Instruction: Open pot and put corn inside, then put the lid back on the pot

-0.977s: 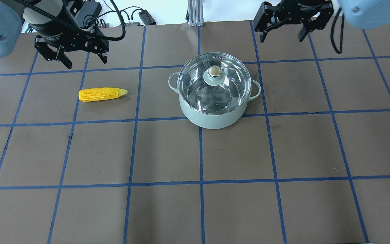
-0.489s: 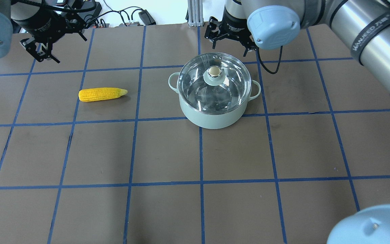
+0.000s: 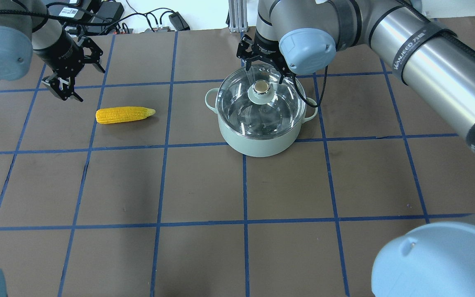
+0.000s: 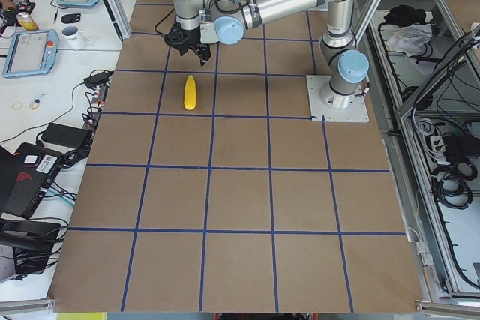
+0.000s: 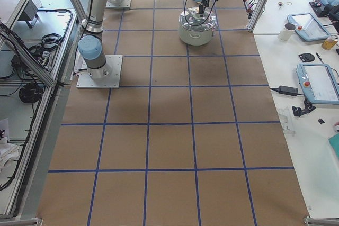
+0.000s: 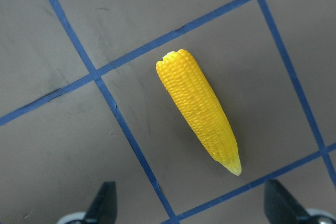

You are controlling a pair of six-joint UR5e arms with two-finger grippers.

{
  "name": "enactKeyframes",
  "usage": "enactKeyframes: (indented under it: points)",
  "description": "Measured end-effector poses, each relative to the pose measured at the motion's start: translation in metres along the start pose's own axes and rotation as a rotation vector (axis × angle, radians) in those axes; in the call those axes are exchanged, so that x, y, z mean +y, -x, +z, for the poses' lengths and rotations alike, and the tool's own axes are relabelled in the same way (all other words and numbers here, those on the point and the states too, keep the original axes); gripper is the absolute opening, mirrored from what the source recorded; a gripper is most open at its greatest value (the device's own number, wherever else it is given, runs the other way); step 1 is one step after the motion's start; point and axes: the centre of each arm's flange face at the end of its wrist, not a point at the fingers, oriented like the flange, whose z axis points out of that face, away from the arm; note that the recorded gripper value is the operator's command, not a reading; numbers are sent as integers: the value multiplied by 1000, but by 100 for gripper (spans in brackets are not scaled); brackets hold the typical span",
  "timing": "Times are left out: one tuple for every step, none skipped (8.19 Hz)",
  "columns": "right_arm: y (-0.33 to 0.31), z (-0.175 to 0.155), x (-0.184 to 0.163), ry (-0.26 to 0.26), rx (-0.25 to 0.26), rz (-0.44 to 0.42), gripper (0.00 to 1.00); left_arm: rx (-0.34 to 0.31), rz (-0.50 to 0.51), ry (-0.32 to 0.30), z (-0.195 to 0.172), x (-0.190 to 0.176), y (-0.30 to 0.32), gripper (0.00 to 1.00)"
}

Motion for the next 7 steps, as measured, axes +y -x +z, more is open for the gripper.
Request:
enactKeyframes:
  points:
    - [3, 5, 3, 5, 1, 9, 91, -30, -64, 47, 30, -16, -1, 100]
    - [4, 8, 5, 12, 1, 7, 83, -37, -120, 106, 56, -23, -5, 100]
    - [4, 10, 6, 18, 2, 6, 79, -37, -160, 150, 74, -26, -9, 100]
    - [3, 11, 8, 24, 5, 4, 77, -37, -180, 170, 83, -28, -11, 100]
    - [1, 13, 10, 31, 10, 3, 73, -38, -188, 178, 90, -29, -12, 100]
    - [0, 16, 11, 38, 15, 2, 57, -37, -201, 179, 100, -32, -15, 100]
    - [-1, 19, 12, 48, 20, -1, 39, -22, -257, 168, 110, -37, -20, 100]
